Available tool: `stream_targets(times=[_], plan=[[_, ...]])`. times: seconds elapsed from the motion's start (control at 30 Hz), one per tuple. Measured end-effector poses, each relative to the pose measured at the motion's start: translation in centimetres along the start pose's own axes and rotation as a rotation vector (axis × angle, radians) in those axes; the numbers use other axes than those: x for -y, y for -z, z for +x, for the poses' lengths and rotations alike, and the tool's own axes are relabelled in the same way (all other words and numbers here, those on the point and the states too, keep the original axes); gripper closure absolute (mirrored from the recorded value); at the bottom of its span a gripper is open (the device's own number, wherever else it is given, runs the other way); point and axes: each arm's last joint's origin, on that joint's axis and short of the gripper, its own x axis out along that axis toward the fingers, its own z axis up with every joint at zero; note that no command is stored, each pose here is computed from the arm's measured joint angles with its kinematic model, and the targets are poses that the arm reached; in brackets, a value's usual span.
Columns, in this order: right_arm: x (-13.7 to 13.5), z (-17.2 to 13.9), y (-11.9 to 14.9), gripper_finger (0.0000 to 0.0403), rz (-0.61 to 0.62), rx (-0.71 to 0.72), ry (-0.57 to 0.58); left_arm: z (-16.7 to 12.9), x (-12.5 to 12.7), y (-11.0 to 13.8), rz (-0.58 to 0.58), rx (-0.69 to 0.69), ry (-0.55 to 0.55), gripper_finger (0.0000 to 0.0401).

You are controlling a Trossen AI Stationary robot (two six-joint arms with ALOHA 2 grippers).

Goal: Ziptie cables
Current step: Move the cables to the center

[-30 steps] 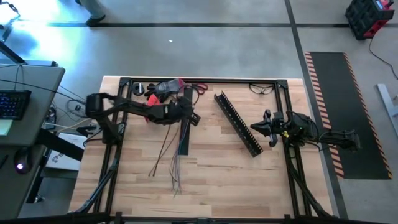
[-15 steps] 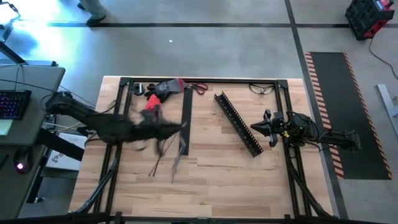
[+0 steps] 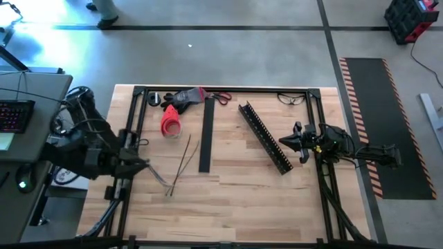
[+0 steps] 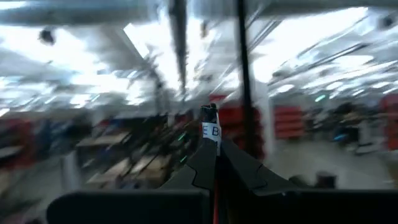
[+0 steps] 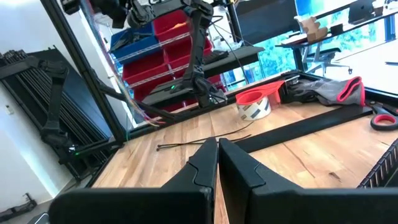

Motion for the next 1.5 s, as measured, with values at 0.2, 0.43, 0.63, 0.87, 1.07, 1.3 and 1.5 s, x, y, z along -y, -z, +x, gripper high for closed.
stream_targets(times=[0.2,0.43,0.63,0.87,1.07,1.3,1.5], plan=[[0.0,0.0,0.0,0.0402,0.000,0.000,0.000,-0.1,-0.3,-0.9,-0.022,-0.199,-0.240,0.0401],[0.0,0.0,0.0,0.0402,0.000,0.000,0.000,2.4,1.1,3.6,-0.203,-0.290,-0.085,0.0401],[0.0,0.0,0.0,0.0402,0.000,0.000,0.000,4.4,4.2,6.7,-0.265,-0.346,-0.082,0.0401],[0.0,0.0,0.0,0.0402,0.000,0.000,0.000,8.5,5.1,12.1,-0.338,-0.450,-0.100,0.0401],[0.0,0.0,0.0,0.0402,0.000,0.000,0.000,11.2,4.2,13.1,-0.292,-0.528,-0.060,0.0401],[0.0,0.0,0.0,0.0402,0.000,0.000,0.000,9.6,4.0,3.0,-0.056,-0.350,-0.042,0.0401],[0.0,0.0,0.0,0.0402,0.000,0.000,0.000,6.5,5.1,-4.5,-0.079,-0.216,0.115,0.0401]])
